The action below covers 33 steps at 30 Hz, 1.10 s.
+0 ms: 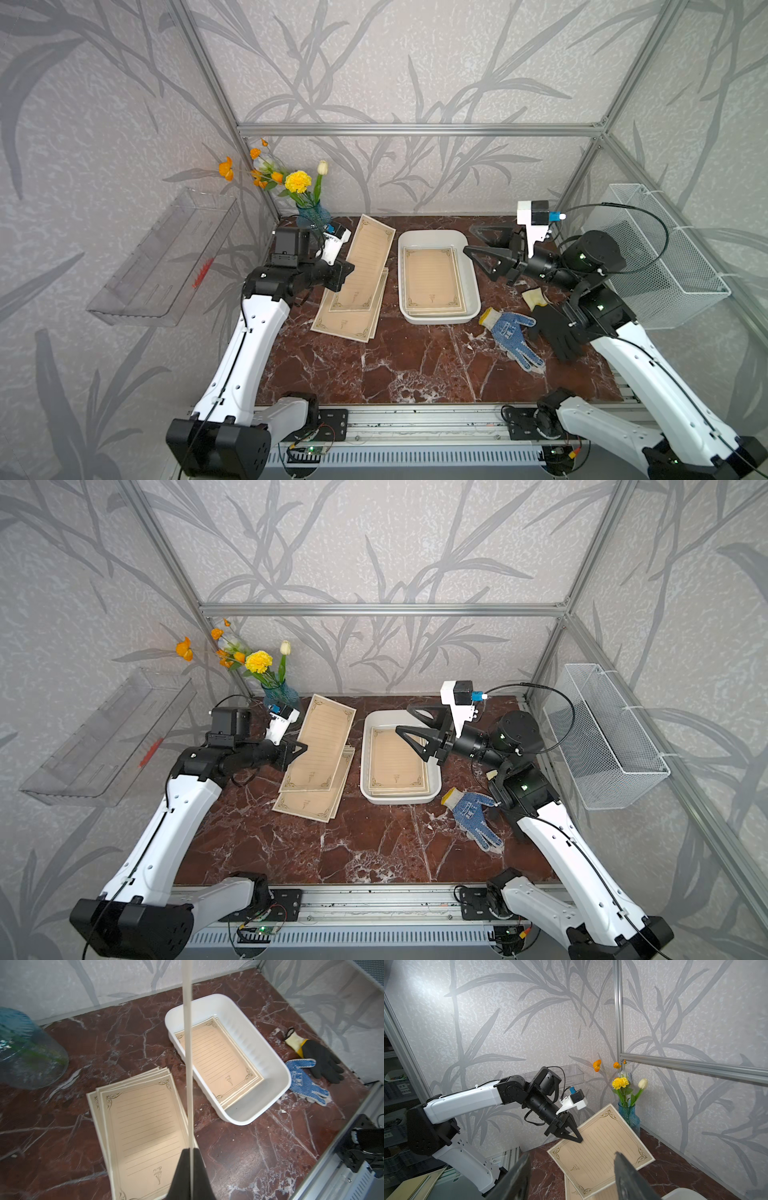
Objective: Take out the stationery paper from the storage box
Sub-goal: Place the stationery paper at the center of the board.
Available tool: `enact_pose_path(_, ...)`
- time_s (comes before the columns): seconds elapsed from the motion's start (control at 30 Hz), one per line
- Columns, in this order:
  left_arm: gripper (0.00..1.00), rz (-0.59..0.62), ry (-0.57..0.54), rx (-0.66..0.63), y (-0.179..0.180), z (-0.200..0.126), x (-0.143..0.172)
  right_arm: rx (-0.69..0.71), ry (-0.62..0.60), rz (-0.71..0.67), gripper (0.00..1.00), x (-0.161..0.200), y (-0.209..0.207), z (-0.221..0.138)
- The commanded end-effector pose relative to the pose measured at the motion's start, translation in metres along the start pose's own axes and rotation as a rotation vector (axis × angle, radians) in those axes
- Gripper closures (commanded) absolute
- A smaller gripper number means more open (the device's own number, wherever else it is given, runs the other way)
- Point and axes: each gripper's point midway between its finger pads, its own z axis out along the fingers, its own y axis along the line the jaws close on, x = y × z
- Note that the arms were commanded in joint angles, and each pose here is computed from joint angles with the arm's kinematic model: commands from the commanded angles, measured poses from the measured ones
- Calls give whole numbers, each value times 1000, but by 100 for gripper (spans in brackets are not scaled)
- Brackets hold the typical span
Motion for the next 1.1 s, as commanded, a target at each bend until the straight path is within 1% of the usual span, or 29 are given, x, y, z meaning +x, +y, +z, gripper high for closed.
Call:
enact_pose_path(0.0,100,9,95,-123,24,-3,10,16,32,-45,38,1,3,4)
enact_pose_path(0.1,100,-10,125,-122,27,2,12,21,63,-69,38,7,5,8)
enact_pose_path(0.23,100,-39,146,-53,18,6,9,9,73,-67,38,10,9,11)
enact_pose_path(0.3,100,-48,176,-19,14,9,12,4,74,-66,38,10,11,12)
enact_pose_path(0.4,100,-58,245,1,17,18,24,1,84,-66,38,15,12,14)
enact_pose_path(0.47,100,-84,269,28,20,23,27,6,96,-67,39,19,11,15)
enact_pose_path(0.53,100,-128,252,90,20,26,22,3,107,-64,39,22,12,17)
enact_pose_path(0.67,100,-220,170,237,16,29,3,-19,116,-67,39,24,17,21)
enact_pose_path(0.73,100,-274,162,283,20,34,1,-12,124,-71,39,27,17,22)
enact_pose_path(0.8,100,-323,185,290,29,41,4,-8,129,-76,39,29,17,23)
enact_pose_path(0.9,100,-397,205,358,38,49,8,8,141,-74,39,33,16,22)
enact_pose_path(0.97,100,-470,235,388,46,58,13,19,151,-75,39,36,14,22)
enact_pose_path(1.07,100,-532,284,424,51,71,22,28,154,-73,40,37,13,22)
